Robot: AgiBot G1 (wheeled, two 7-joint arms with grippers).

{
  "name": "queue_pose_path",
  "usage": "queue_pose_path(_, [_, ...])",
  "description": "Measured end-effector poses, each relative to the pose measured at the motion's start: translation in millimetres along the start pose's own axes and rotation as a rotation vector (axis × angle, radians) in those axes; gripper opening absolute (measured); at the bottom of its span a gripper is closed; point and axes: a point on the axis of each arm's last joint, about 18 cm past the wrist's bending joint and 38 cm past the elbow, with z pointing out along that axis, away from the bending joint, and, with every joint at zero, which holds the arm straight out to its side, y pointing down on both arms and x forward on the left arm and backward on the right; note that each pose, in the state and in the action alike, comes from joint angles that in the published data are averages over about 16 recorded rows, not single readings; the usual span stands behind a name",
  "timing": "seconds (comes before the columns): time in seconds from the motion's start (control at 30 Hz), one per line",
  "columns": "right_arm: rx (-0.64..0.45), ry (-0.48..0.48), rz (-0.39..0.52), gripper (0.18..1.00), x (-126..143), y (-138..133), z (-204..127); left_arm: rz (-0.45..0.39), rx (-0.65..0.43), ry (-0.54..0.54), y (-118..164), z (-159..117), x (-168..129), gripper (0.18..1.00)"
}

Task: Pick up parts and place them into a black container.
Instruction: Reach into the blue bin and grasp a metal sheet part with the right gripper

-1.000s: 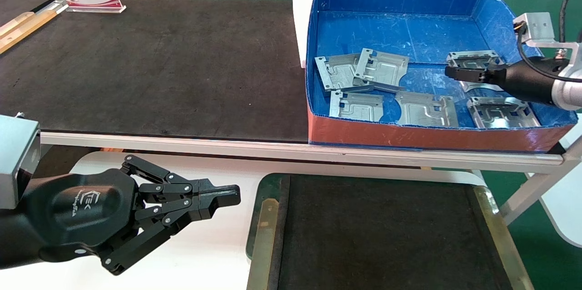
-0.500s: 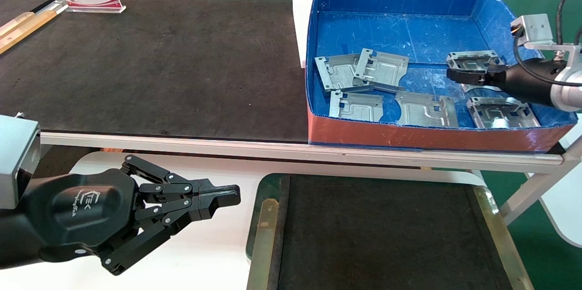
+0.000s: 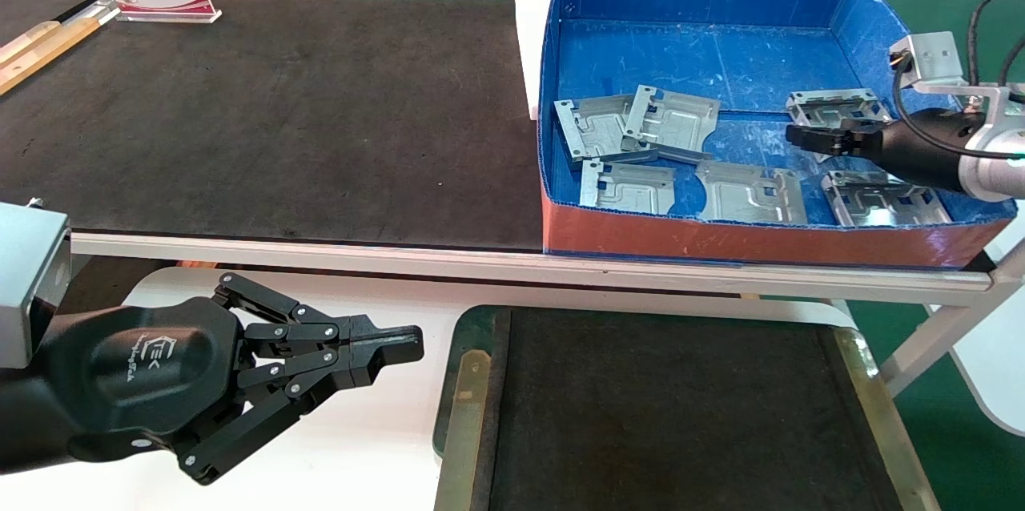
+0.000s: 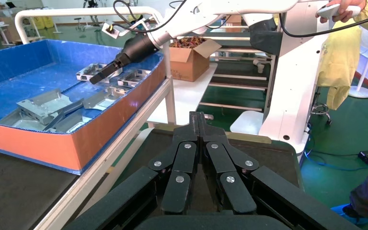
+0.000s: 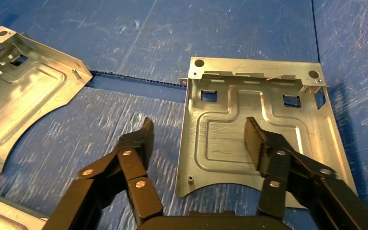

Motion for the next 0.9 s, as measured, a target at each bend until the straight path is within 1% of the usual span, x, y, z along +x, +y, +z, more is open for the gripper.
queue_pose_path(0.07, [0.001,0.0,0.0,0.748,0.0,-0.2,0.0,0.0,0.0,0.0,0.0,0.0,0.0,0.191])
queue_pose_path(0.4, [0.004,-0.001,0.0,0.497,1.3,-0.7,-1.2,0.0,0.0,0.0,0.0,0.0,0.0,0.191])
queue_pose_path(0.6, [-0.001,-0.004,-0.001,0.37,1.5,2.0,-1.4,0.0,0.0,0.0,0.0,0.0,0.0,0.191])
queue_pose_path(0.8, [-0.008,-0.01,0.0,0.281,0.4,5.2,-0.8,0.0,0.0,0.0,0.0,0.0,0.0,0.191])
queue_pose_path(0.9, [-0.01,-0.013,0.0,0.254,-0.4,5.9,-0.4,0.0,0.0,0.0,0.0,0.0,0.0,0.191])
